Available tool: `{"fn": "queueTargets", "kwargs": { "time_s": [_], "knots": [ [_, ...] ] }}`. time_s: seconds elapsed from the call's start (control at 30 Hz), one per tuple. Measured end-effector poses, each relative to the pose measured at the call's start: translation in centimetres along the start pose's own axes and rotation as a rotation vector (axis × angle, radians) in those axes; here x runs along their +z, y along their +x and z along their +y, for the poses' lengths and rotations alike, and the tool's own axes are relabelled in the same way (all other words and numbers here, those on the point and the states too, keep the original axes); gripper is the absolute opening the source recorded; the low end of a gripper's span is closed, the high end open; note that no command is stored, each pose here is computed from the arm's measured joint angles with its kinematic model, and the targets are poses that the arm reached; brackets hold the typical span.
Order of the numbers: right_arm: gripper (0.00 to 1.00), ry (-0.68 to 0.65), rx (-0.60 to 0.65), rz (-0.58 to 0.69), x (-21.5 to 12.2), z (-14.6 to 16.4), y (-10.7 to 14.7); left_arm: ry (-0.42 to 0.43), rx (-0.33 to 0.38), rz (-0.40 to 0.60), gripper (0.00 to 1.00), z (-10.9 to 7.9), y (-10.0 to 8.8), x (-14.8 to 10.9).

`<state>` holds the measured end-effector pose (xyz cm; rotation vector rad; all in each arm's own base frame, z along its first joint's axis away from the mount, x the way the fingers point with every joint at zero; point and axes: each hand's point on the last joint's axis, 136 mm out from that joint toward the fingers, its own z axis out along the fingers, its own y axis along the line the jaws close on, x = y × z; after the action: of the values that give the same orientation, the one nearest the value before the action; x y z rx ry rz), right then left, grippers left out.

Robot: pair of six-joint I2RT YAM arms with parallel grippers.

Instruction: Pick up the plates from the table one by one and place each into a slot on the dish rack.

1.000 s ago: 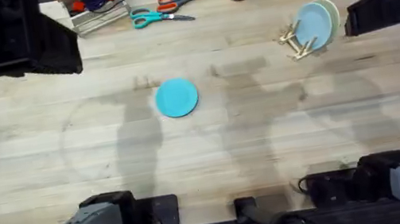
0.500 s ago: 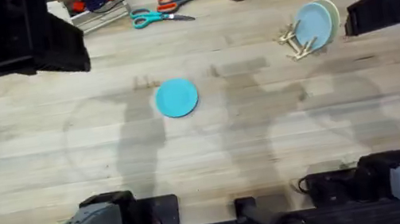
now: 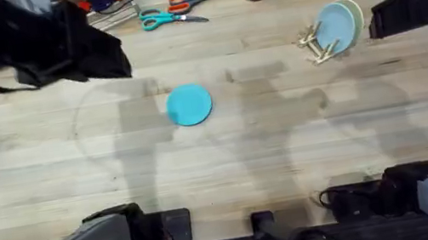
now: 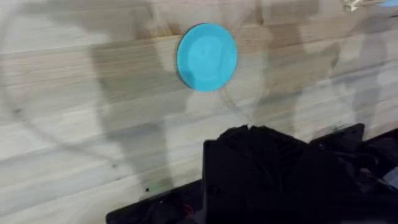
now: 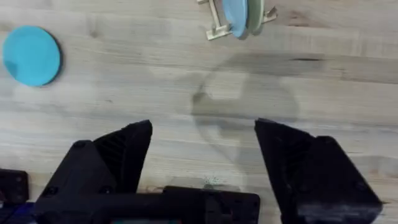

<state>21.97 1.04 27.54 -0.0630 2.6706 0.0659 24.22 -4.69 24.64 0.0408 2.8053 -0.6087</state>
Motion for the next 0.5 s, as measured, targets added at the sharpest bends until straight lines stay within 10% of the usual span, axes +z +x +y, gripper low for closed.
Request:
{"fn": "queueTargets", "kwargs": {
  "time_s": [0.5],
  "knots": [
    [0.993,0.0,0.0,0.0,0.0,0.0,0.0,0.206,-0.054,0.115,0.041,2.6,1.3,10.8]
  ]
}}
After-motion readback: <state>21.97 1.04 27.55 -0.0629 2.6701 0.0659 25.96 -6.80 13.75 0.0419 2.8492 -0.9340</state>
